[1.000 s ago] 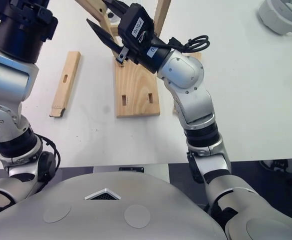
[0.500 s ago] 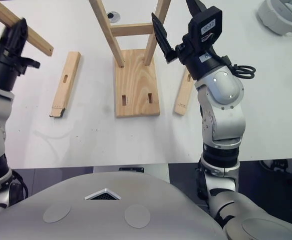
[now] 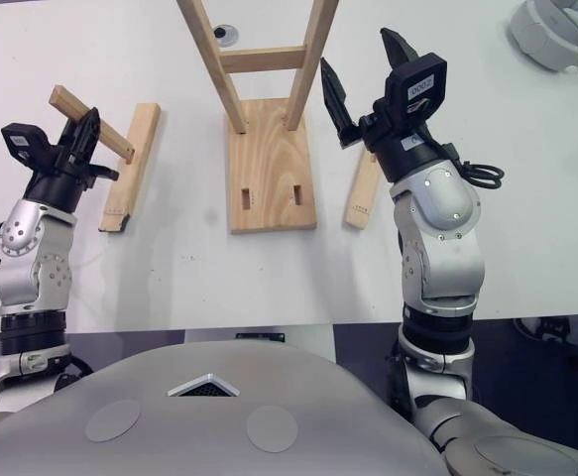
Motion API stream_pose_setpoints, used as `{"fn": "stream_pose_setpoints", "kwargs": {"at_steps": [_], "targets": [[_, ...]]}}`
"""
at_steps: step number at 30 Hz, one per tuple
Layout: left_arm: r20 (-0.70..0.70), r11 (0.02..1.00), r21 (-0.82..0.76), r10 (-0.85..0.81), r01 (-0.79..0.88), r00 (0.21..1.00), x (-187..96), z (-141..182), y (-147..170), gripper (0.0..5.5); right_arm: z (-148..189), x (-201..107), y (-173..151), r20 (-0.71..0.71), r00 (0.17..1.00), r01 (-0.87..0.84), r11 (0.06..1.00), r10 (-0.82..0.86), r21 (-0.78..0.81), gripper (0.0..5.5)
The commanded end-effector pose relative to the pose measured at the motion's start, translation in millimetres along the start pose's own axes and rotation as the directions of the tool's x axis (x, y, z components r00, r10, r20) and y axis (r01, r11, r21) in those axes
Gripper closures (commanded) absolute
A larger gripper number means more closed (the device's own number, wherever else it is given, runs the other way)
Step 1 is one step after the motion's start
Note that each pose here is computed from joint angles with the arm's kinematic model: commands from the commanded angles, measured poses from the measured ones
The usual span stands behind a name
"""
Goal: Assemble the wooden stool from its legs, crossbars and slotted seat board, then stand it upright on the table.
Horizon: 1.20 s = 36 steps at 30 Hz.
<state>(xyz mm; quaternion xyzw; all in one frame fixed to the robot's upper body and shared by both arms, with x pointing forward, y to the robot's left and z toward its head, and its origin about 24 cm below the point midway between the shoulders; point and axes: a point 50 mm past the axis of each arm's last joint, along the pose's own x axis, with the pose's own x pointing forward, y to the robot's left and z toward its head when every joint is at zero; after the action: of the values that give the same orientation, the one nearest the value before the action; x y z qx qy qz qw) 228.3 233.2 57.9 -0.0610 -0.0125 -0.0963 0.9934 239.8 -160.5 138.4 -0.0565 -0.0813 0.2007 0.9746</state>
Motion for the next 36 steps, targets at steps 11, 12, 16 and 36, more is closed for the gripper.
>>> {"fn": "stream_pose_setpoints", "kwargs": {"at_steps": [11, 12, 16, 36], "targets": [[0.052, 0.998, -0.006, 0.069, -0.069, 0.996, 1.6, 1.3, -1.4, 5.10, -2.2, 7.3, 5.3, 0.004, 0.999, -0.048, 0.999, 0.048, 0.010, 1.64], [0.052, 0.998, -0.001, 0.069, -0.069, 0.996, 2.5, 1.0, -1.2, 5.10, -2.3, 7.1, 5.6, 0.005, 0.999, -0.047, 0.999, 0.047, 0.011, 1.64], [0.045, 0.997, 0.016, 0.075, -0.076, 0.996, 2.0, -2.0, 1.0, 5.10, -3.1, 6.3, 6.7, 0.004, 0.999, -0.042, 0.999, 0.042, 0.017, 1.64], [0.008, 0.997, 0.005, 0.082, -0.082, 0.997, -3.5, -15.3, -1.7, 5.10, -4.9, 3.9, 3.4, -0.004, 1.000, -0.018, 0.999, 0.018, 0.033, 1.64]]}}
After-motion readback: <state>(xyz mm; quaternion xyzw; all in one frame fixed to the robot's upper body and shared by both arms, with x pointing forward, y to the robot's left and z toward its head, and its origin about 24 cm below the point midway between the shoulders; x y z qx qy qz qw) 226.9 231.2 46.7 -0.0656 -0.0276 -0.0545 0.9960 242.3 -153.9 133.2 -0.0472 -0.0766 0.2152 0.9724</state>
